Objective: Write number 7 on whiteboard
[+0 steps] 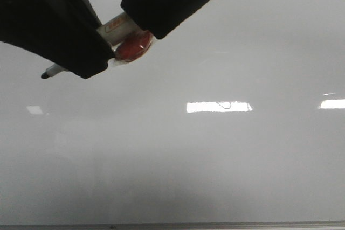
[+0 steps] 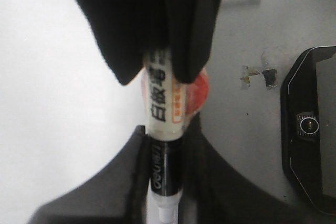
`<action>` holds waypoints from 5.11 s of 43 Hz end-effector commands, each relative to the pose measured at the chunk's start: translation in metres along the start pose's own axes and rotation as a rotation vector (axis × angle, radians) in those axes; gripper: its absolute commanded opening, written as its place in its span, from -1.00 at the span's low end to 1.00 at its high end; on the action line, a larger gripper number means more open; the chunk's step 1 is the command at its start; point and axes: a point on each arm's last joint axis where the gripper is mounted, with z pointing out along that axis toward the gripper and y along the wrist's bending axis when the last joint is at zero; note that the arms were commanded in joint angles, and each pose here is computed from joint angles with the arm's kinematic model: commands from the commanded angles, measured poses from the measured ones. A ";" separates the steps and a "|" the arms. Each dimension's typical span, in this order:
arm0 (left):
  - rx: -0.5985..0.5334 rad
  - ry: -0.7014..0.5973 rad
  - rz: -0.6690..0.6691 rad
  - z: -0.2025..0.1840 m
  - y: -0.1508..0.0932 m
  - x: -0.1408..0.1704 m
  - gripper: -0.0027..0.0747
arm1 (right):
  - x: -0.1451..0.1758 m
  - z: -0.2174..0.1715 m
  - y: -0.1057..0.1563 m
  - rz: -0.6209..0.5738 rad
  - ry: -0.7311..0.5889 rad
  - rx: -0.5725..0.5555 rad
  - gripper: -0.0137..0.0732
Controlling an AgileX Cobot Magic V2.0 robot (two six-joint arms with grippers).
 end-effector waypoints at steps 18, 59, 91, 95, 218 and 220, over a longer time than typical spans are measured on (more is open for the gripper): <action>-0.127 -0.150 -0.096 -0.016 0.013 -0.017 0.43 | -0.007 -0.019 -0.007 0.025 -0.057 0.026 -0.84; -0.130 -0.152 -0.097 -0.014 0.013 -0.017 -0.98 | 0.020 -0.072 -0.067 0.244 -0.182 0.382 -0.84; -0.125 -0.147 -0.097 -0.014 0.013 -0.017 -0.98 | -0.010 -0.017 -0.159 0.331 -0.244 0.490 -0.84; -0.125 -0.147 -0.097 -0.014 0.013 -0.017 -0.98 | -0.008 -0.015 -0.161 0.335 -0.243 0.497 -0.84; -0.104 -0.137 -0.101 -0.015 0.012 -0.017 -0.29 | -0.019 -0.017 -0.008 -0.135 -0.058 0.083 -0.82; -0.104 -0.137 -0.101 -0.015 0.012 -0.017 -0.36 | -0.019 -0.017 -0.008 -0.135 -0.058 0.083 -0.82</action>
